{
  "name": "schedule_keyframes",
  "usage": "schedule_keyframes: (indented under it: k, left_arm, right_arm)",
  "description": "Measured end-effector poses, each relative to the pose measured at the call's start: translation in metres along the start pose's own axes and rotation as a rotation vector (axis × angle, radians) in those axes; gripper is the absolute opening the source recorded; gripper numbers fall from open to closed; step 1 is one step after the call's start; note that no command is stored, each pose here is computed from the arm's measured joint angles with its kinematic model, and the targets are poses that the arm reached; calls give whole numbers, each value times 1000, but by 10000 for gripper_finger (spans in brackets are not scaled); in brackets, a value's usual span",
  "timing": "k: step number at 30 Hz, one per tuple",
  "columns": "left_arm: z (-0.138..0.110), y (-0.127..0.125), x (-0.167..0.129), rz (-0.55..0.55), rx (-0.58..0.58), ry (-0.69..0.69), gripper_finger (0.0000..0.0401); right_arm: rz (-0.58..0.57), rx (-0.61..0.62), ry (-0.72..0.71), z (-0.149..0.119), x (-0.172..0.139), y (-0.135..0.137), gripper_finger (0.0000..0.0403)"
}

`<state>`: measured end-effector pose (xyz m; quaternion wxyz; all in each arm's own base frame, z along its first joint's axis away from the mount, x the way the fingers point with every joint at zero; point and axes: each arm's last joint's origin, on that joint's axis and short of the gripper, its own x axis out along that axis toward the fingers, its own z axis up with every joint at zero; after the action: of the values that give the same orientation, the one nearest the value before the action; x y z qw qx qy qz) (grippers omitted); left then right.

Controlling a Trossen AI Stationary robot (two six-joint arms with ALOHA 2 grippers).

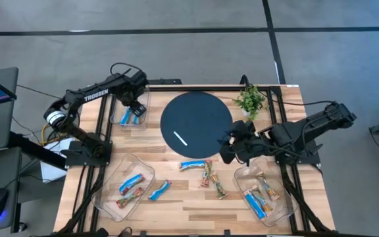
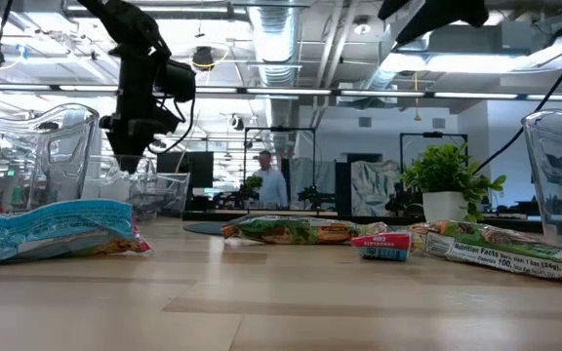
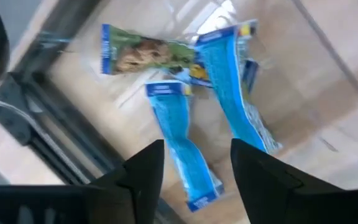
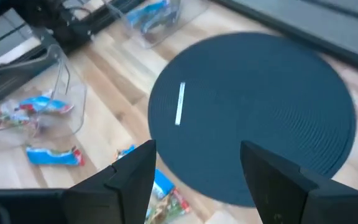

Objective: Pick and place Granola Bars by type
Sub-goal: Put the blue granola bar into the top transparent bin, then put the yellow granola bar into the bottom right transparent bin

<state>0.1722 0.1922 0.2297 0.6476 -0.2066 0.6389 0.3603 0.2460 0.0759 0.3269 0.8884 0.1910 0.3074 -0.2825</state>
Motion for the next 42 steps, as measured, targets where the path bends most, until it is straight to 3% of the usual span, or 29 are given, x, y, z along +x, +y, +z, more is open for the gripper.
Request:
schedule_keyframes:
  k: [6,14,21,25,34,42]
  left_arm:
    - [-13,0,-27,-189,2,-109,189]
    - [-62,-2,-94,-358,115,-435,190]
    - [-104,4,-134,-352,151,-730,190]
    - [-120,8,-145,-330,140,-829,190]
    - [-133,11,-151,-320,144,-872,190]
    - [-132,10,-150,-294,207,-884,190]
  right_arm:
    - [71,29,88,-2,15,4,224]
    - [132,-35,189,-21,43,26,224]
    - [147,-52,399,-48,81,43,224]
    - [135,-34,479,-62,99,50,224]
    - [92,221,657,-82,116,59,224]
    - [-13,338,706,-99,119,63,224]
